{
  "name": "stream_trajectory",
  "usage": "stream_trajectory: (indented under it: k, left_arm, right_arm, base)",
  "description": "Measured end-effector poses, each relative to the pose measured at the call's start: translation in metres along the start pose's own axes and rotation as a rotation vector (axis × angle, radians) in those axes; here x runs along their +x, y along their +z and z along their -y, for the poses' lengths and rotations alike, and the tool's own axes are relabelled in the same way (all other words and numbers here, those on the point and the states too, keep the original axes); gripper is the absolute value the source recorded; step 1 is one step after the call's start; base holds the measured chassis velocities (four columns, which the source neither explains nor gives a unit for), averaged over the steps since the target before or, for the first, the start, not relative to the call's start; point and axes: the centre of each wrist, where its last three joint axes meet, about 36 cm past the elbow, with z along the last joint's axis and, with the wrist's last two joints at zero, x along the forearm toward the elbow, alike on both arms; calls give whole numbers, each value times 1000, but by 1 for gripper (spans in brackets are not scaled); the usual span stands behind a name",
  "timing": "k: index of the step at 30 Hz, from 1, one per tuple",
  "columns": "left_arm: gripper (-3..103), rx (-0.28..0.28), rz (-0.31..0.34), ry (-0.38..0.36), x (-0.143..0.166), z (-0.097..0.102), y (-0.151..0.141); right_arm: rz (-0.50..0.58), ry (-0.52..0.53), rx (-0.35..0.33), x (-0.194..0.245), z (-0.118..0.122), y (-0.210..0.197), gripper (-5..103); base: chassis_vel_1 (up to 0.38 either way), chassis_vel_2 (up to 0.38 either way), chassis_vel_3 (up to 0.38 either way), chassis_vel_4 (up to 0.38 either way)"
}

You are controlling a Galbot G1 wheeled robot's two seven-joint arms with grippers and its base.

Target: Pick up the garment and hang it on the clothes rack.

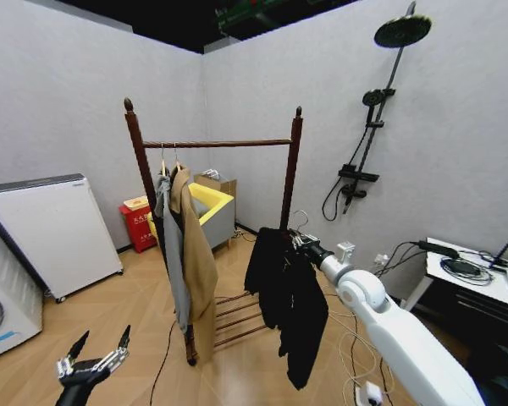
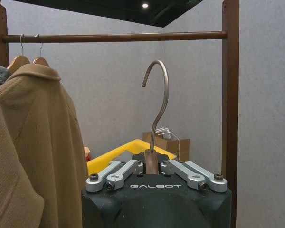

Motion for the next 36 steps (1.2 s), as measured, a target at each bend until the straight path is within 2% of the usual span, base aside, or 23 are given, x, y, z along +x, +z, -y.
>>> stream_trajectory:
  k: [9, 24, 29, 36]
  left_arm:
    - [100, 0, 0, 0, 0, 0, 0]
    - [100, 0, 0, 0, 0, 0, 0]
    - [100, 0, 0, 0, 0, 0, 0]
    - [100, 0, 0, 0, 0, 0, 0]
  right_arm:
    - [-8, -11, 2, 0, -6, 5, 10]
    - [16, -44, 43, 6, -21, 3, 10]
    - [30, -67, 41, 9, -29, -8, 10]
    - [24, -64, 41, 7, -24, -8, 10]
  base:
    - [-128, 134, 131, -127]
    - [-236, 246, 253, -243]
    - [-98, 125, 37, 4]
    - [83, 17, 4, 91]
